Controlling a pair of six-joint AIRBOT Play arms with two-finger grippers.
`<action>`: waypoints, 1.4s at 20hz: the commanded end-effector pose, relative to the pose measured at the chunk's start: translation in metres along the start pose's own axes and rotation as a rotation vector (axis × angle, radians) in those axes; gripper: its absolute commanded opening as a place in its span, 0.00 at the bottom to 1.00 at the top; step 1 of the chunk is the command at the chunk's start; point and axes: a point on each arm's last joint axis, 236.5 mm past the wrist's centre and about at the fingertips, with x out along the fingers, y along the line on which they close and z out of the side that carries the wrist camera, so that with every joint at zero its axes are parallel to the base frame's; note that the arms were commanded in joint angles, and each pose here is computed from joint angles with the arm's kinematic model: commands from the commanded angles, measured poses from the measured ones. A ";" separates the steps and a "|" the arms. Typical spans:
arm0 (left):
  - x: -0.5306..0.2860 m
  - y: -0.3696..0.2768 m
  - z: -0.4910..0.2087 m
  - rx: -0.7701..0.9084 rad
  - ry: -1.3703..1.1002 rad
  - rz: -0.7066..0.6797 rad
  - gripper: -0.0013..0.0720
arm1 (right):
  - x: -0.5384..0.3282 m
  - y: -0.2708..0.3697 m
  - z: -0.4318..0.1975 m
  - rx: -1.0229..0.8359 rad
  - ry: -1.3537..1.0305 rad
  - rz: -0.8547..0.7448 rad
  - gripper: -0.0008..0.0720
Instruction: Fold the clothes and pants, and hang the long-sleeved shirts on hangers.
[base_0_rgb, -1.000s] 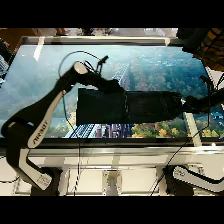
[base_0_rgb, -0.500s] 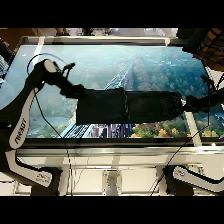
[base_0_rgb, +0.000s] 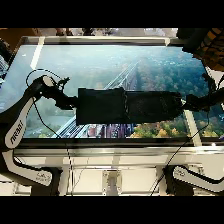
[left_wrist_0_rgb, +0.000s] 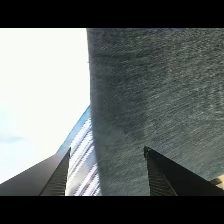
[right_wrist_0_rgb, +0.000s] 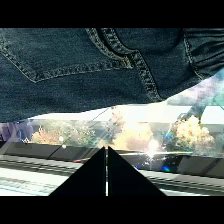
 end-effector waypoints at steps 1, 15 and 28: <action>0.007 -0.019 0.014 0.001 -0.059 -0.098 0.71 | 0.000 0.001 0.000 0.001 -0.001 0.001 0.04; 0.020 -0.009 -0.002 -0.041 0.033 -0.126 0.05 | 0.000 0.001 -0.001 0.001 0.003 0.002 0.04; -0.239 -0.002 -0.048 -0.013 -0.257 0.073 0.05 | 0.000 -0.001 0.006 -0.006 -0.024 -0.006 0.04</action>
